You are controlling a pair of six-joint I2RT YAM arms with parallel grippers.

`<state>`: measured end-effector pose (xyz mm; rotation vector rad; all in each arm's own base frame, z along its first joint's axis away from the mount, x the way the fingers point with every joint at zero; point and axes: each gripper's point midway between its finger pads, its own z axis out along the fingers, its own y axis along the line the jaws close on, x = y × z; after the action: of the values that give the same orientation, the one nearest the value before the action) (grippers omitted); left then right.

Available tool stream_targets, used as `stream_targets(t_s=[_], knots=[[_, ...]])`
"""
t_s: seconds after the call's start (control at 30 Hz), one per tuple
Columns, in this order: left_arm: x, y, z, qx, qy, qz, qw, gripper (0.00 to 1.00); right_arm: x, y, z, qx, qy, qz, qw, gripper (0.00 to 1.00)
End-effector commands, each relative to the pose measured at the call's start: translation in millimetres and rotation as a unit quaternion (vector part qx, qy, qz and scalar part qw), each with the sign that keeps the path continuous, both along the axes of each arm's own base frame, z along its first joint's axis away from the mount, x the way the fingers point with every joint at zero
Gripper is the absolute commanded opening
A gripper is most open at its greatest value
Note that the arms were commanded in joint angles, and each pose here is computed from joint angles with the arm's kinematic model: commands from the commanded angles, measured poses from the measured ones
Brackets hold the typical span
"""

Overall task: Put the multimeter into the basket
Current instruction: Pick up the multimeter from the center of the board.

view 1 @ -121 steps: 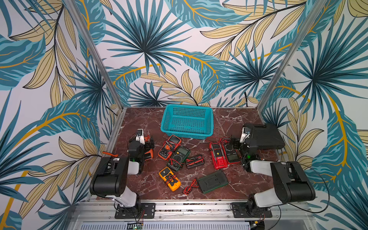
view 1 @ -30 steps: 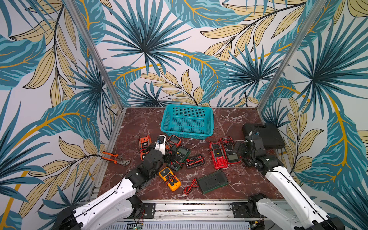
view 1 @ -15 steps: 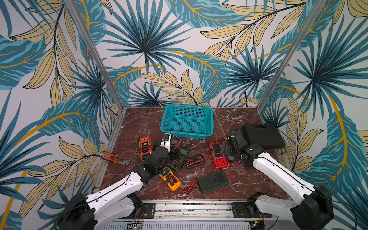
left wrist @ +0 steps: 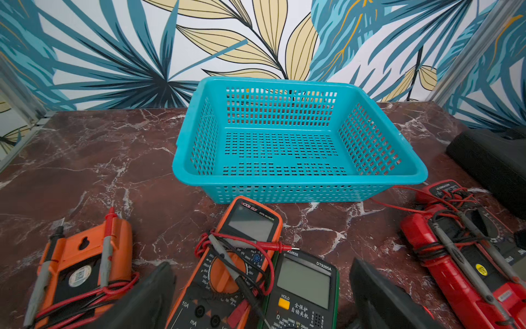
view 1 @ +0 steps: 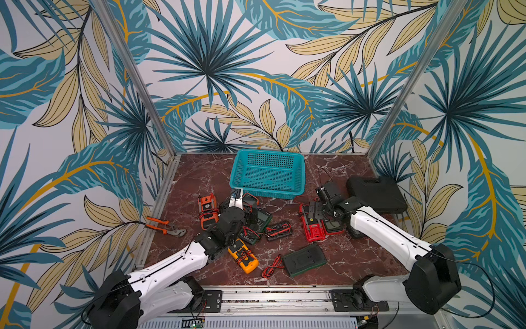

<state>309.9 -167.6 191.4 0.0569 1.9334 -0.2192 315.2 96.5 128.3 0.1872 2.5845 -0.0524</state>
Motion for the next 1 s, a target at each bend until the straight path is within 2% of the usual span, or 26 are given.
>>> stream_targets(t_s=[0.0, 0.23, 0.47, 0.63, 0.97], knots=[[0, 10, -7, 0.005, 0.013, 0.029, 0.999, 1.0, -1, 3, -1, -0.01, 0.016, 0.018, 1.0, 0.99], [0, 18, -19, 0.007, 0.04, 0.052, 0.998, 1.0, -9, 35, -25, 0.043, 0.073, 0.082, 0.993, 0.99], [4, 34, -39, -0.029, 0.075, 0.078, 0.994, 1.0, -11, 36, -52, 0.022, 0.107, 0.085, 0.99, 0.99], [4, 41, -47, -0.033, 0.084, 0.091, 0.992, 1.0, -8, 35, -72, 0.006, 0.127, 0.083, 0.988, 0.98], [5, 49, -61, -0.035, 0.097, 0.109, 0.989, 1.0, -1, 50, -99, -0.007, 0.145, 0.09, 0.985, 0.83]])
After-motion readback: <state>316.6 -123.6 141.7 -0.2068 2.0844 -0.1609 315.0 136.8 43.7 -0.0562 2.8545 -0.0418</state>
